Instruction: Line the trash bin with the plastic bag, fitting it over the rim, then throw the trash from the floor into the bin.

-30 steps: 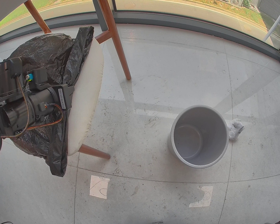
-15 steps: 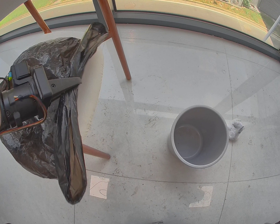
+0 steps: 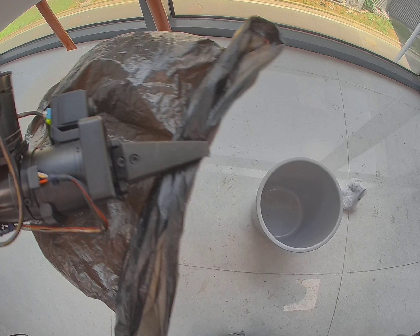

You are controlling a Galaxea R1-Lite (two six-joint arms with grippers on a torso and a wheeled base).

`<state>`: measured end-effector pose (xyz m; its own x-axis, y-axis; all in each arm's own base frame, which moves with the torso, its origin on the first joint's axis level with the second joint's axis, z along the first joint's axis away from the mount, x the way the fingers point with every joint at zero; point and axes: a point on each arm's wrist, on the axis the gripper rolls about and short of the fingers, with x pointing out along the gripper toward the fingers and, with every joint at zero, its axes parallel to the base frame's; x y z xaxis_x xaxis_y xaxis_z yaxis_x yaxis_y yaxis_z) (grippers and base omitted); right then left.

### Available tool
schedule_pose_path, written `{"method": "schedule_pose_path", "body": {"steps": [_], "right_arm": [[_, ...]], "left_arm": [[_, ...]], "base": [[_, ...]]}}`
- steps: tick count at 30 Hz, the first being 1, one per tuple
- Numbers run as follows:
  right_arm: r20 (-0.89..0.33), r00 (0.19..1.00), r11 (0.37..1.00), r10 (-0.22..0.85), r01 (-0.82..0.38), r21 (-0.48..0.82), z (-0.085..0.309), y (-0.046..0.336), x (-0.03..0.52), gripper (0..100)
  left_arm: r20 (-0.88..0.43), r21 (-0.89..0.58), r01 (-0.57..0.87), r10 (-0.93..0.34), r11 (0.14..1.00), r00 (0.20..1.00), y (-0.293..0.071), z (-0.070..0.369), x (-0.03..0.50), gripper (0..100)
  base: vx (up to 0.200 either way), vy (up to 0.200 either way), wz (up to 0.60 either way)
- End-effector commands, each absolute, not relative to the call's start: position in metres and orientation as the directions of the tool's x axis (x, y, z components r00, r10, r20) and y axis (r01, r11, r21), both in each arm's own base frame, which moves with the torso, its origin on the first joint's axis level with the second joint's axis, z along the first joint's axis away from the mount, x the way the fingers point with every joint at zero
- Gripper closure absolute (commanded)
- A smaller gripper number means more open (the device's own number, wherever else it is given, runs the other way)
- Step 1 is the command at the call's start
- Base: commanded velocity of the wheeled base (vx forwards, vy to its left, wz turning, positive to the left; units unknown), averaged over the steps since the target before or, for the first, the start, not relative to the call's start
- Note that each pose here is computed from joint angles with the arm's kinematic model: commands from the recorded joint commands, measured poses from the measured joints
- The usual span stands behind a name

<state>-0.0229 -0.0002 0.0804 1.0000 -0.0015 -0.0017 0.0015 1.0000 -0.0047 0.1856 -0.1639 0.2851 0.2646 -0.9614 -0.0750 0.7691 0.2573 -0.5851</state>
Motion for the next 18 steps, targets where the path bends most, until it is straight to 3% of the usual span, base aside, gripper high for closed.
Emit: {"method": "schedule_pose_path", "body": {"steps": [1, 2, 8, 18], "right_arm": [[-0.012, 1.0, 1.0, 0.002, -0.002, -0.012, 0.075, 0.0, -0.022, 0], [-0.011, 1.0, 1.0, 0.002, -0.002, -0.008, 0.075, 0.0, -0.022, 0], [-0.009, 1.0, 1.0, 0.005, -0.005, -0.003, 0.075, 0.0, -0.022, 0], [-0.009, 1.0, 1.0, 0.002, -0.002, -0.002, 0.075, 0.0, -0.022, 0]], "left_arm": [[-0.139, -0.588, 0.784, -0.979, 0.2, 0.146, -0.22, 0.264, 0.19, 100], [-0.141, -0.586, 0.791, -0.984, 0.175, 0.113, -0.242, 0.262, 0.192, 100], [-0.125, -0.581, 0.809, -0.992, 0.087, 0.018, -0.3, 0.261, 0.195, 100], [-0.118, -0.628, 0.778, -0.991, 0.021, -0.069, -0.352, 0.252, 0.188, 100]], "base": [[0.0, 0.0, 0.0], [0.0, 0.0, 0.0], [0.0, 0.0, 0.0], [0.0, 0.0, 0.0]]}}
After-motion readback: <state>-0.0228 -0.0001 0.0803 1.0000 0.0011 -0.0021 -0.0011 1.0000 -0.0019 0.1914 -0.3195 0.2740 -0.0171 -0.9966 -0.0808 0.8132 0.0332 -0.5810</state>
